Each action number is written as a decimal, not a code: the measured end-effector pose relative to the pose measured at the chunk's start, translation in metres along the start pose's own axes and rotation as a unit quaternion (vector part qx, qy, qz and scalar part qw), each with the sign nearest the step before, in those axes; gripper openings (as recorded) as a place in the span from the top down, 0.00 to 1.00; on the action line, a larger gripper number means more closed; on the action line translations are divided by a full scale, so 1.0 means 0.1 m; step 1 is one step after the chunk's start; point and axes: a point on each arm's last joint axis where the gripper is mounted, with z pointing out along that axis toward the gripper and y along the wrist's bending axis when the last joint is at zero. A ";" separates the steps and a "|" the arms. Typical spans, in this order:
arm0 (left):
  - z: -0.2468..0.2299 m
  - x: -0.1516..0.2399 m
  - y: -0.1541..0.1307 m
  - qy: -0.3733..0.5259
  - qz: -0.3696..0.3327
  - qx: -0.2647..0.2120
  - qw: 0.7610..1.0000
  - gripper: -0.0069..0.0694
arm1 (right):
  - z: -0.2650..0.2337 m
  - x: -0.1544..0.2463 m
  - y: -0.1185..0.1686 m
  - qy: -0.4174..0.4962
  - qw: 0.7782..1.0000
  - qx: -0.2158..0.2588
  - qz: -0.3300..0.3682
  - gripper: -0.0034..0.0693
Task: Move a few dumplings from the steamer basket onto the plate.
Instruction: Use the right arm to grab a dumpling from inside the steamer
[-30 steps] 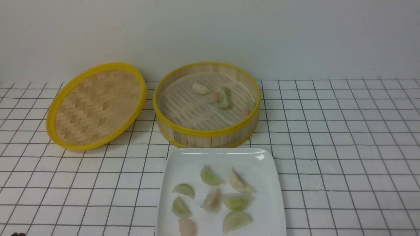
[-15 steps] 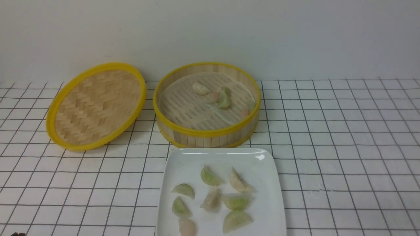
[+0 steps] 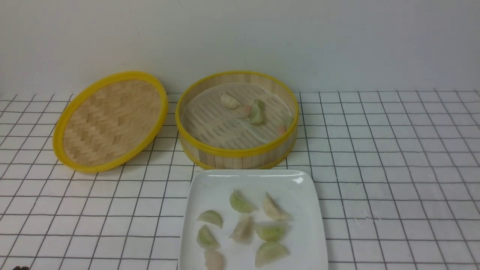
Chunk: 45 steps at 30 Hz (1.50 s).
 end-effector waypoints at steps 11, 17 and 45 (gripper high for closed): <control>0.00 0.00 0.00 0.000 0.000 0.000 1.000 0.92 | 1.46 -0.26 0.49 0.468 0.860 0.082 -0.184 0.97; 0.00 0.00 0.00 0.000 0.000 0.000 1.000 0.92 | 2.32 -0.03 0.64 0.547 0.811 0.061 -0.199 0.97; 0.00 0.00 0.00 0.000 0.000 0.000 1.000 0.92 | 3.96 2.16 0.87 0.593 0.708 0.068 -0.378 0.51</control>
